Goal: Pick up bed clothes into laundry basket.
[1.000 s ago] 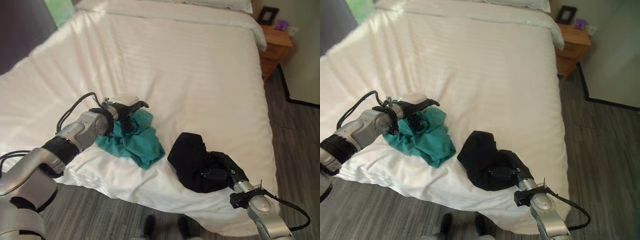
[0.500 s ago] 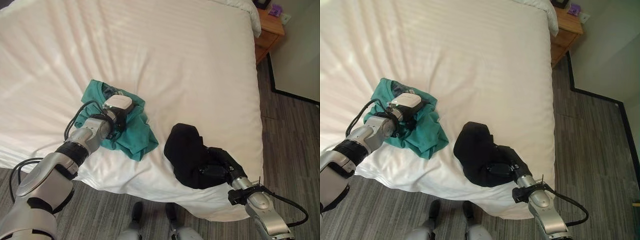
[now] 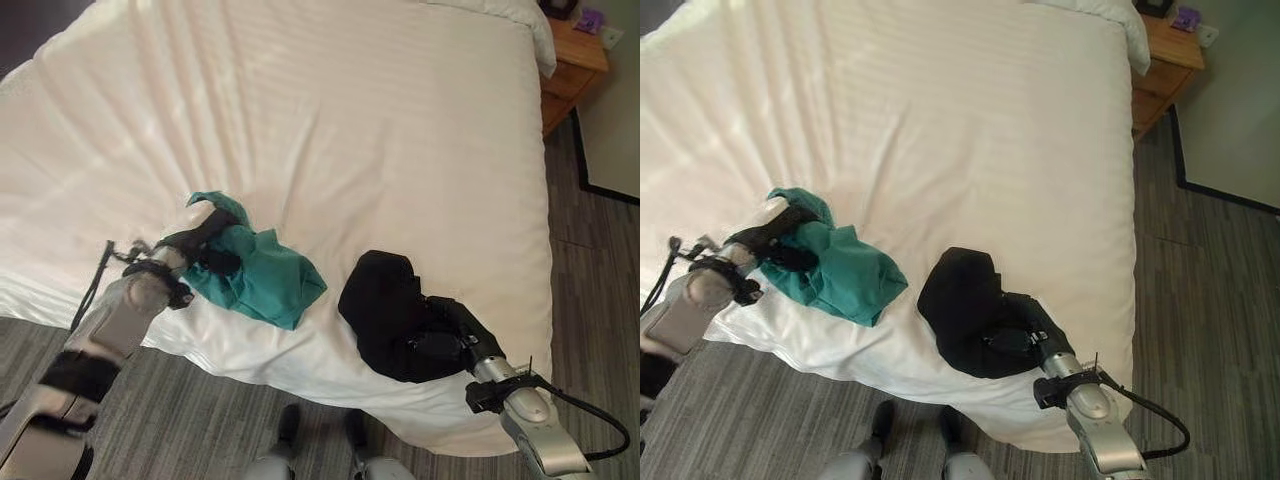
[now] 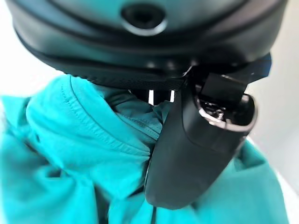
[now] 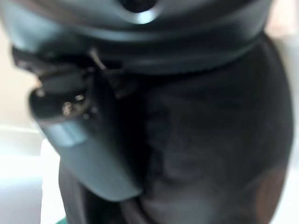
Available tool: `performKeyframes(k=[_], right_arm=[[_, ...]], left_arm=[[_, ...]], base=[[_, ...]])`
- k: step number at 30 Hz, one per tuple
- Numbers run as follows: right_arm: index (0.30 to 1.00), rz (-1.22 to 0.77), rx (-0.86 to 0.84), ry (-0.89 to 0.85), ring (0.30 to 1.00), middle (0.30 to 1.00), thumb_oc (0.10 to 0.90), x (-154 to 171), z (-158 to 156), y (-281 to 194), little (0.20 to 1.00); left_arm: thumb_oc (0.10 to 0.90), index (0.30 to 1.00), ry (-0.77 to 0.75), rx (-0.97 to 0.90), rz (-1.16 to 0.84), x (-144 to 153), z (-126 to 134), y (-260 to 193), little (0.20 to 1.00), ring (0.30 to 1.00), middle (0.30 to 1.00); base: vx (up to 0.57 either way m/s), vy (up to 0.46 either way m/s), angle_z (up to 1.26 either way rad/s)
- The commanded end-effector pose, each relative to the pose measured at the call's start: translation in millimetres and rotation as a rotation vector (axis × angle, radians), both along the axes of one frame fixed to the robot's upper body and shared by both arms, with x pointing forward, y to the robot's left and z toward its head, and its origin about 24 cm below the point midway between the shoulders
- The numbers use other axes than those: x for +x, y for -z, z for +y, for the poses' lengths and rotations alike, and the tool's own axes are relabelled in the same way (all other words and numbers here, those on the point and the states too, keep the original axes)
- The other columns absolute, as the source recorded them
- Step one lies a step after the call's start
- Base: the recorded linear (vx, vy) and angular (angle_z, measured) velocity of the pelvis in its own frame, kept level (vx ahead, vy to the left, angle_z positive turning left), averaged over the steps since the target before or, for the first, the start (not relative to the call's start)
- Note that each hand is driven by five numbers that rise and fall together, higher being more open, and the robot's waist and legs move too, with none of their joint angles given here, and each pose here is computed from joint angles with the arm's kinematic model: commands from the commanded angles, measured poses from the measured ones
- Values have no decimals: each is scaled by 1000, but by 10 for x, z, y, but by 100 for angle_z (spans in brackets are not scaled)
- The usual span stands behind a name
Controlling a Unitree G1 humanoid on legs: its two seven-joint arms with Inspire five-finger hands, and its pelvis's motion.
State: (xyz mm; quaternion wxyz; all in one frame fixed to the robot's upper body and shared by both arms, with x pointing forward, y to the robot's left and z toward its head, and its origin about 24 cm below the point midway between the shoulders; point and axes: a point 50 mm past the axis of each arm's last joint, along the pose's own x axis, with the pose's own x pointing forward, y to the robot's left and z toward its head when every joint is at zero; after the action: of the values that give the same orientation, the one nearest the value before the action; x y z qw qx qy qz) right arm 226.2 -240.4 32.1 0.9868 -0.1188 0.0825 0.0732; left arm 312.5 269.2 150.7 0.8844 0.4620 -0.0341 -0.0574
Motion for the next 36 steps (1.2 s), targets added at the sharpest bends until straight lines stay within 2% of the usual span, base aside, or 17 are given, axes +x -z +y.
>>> performKeyframes(k=[1, 2, 5, 7, 9, 11, 15, 20, 22, 27, 33, 36], right_arm=[[300, -146, -24, -5, 300, 300, 400, 16, -103, -316, 300], [300, -165, -15, 12, 300, 300, 400, 25, -129, -350, 300], [300, -188, -23, 17, 300, 300, 400, 51, -141, -402, 300], [300, -250, -22, 32, 300, 300, 400, 88, -153, -527, 300], [300, -329, -20, 59, 300, 300, 400, 108, -175, -674, 300], [300, -374, -7, 85, 300, 300, 400, 101, -189, -739, 300], [300, -420, 3, 124, 300, 300, 400, 47, -200, -806, 300], [300, -406, 4, 137, 300, 300, 400, 8, -202, -770, 300], [300, -382, -29, 179, 300, 300, 400, -28, -328, -714, 300], [300, -416, -35, 184, 300, 300, 400, 16, -380, -769, 300], [300, -459, -46, 164, 300, 300, 400, -101, -407, -906, 300], [300, -465, -46, 282, 300, 300, 400, -189, -630, -910, 300]], left_arm=[[400, 300, -38, -96, -333, -134, 252, -701, 300, 300, 300], [400, 300, -43, -216, -409, -230, 302, -757, 300, 300, 300], [400, 300, -47, -289, -465, -324, 326, -778, 300, 300, 300], [400, 300, -31, -362, -591, -471, 312, -896, 300, 300, 300], [400, 300, -48, -486, -690, -621, 331, -849, 300, 300, 300], [400, 300, -73, -628, -707, -732, 316, -642, 300, 300, 300], [400, 300, -131, -837, -555, -938, 212, -65, 300, 300, 300], [400, 300, -194, -1077, -287, -937, -10, 595, 300, 300, 300], [400, 300, -148, -1074, -270, -919, -83, 576, 300, 300, 300], [400, 300, -28, -1028, -304, -843, -192, 368, 300, 300, 300], [400, 300, 75, -993, -364, -699, -321, 130, 300, 300, 300], [400, 300, 227, -932, -406, -491, -554, -163, 300, 300, 300]], base=[[13, -38, 11], [12, -23, 14], [14, -13, 14], [-7, -14, 14], [1, -22, 6], [-6, -28, 5], [-1, -39, -1], [-56, -82, 1], [-72, -156, -10], [-105, -170, -57], [-151, 42, -236], [-335, 161, -177]])
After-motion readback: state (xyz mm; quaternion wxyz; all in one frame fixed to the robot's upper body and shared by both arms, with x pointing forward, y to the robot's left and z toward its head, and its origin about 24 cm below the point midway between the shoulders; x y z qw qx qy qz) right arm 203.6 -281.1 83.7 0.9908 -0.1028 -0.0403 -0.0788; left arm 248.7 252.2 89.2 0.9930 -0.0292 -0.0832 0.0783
